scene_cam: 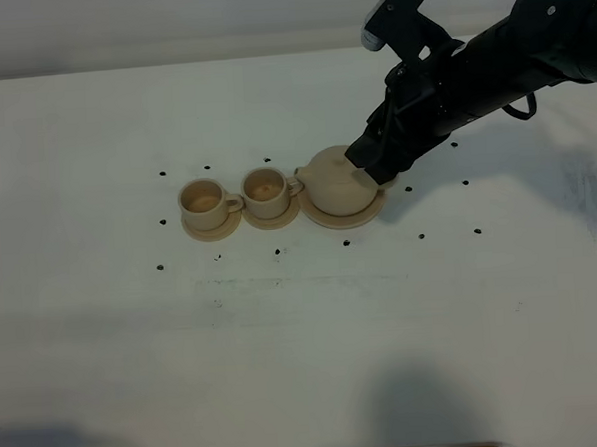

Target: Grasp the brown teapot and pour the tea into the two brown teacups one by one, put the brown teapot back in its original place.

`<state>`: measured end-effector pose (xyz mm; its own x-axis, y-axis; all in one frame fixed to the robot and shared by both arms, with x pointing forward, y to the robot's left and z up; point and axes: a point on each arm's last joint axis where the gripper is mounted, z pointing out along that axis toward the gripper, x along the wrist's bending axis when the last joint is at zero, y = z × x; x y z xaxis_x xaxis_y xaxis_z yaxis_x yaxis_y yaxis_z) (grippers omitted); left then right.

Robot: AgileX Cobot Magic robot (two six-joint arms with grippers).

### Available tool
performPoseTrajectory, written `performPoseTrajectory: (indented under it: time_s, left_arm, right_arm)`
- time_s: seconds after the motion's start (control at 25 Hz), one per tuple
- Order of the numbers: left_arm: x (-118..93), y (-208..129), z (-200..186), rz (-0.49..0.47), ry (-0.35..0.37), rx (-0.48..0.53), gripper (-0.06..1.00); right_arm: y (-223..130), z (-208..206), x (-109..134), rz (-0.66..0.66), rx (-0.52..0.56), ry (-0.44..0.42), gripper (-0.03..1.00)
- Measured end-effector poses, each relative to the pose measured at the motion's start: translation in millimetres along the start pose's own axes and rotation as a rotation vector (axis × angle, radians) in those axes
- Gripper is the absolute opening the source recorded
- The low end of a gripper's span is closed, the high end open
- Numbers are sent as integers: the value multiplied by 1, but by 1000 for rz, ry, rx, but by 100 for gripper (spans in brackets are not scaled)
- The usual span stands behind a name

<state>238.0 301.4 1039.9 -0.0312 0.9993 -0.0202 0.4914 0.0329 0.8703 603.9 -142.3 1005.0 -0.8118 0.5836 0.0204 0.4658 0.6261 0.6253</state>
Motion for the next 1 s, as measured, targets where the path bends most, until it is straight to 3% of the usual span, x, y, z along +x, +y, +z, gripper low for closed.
performPoseTrajectory:
  time_s: [0.28, 0.52, 0.8, 1.0]
  left_arm:
    - [0, 0, 0, 0, 0, 0, 48]
    - [0, 0, 0, 0, 0, 0, 48]
    - [0, 0, 0, 0, 0, 0, 48]
    - [0, 0, 0, 0, 0, 0, 48]
  right_arm:
    - [-15, -2, -14, 118, 152, -164, 46]
    - [-21, -3, -17, 166, 224, -255, 43]
    - [-15, -4, -14, 213, 258, -375, 39]
    - [-13, -4, -13, 260, 254, -397, 39]
